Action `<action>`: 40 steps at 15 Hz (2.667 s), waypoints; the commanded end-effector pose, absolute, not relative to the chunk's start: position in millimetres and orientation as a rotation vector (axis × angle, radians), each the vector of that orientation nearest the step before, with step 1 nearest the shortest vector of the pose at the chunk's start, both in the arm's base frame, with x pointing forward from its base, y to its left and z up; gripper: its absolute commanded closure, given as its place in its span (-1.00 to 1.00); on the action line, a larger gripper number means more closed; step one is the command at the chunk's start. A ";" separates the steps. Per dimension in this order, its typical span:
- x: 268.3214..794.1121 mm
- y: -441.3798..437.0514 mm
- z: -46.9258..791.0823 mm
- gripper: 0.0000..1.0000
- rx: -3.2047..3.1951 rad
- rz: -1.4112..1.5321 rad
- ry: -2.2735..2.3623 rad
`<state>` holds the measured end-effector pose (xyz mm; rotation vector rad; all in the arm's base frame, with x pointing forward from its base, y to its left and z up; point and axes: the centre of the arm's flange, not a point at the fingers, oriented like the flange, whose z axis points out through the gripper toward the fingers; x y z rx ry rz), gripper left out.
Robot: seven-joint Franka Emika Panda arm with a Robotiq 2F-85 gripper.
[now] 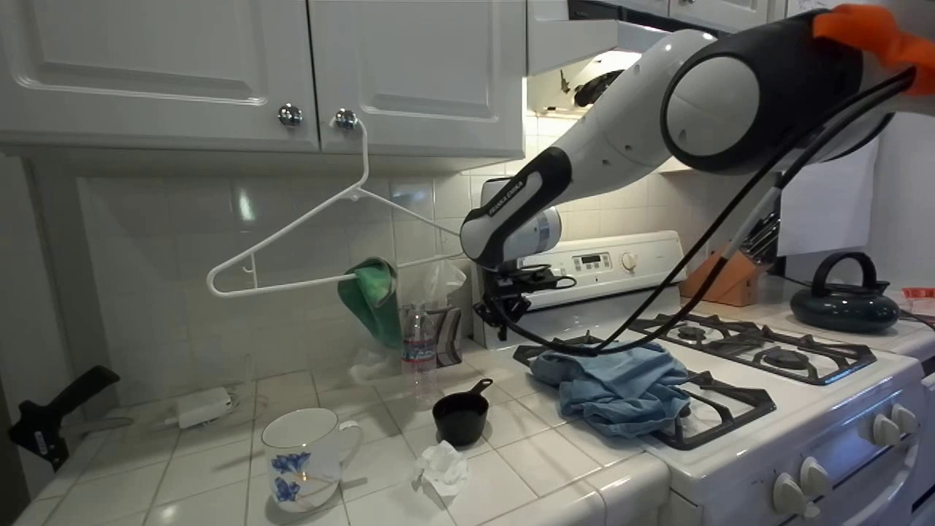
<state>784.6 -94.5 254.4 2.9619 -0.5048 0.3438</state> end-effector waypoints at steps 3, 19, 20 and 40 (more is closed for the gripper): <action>688.8 -123.2 251.3 1.00 2.932 -0.023 -0.783; 544.9 -110.6 292.9 1.00 2.835 -0.016 -1.722; 538.6 -106.1 289.2 1.00 2.832 0.055 -1.769; 425.4 -206.3 258.1 -0.77 3.477 0.006 -1.877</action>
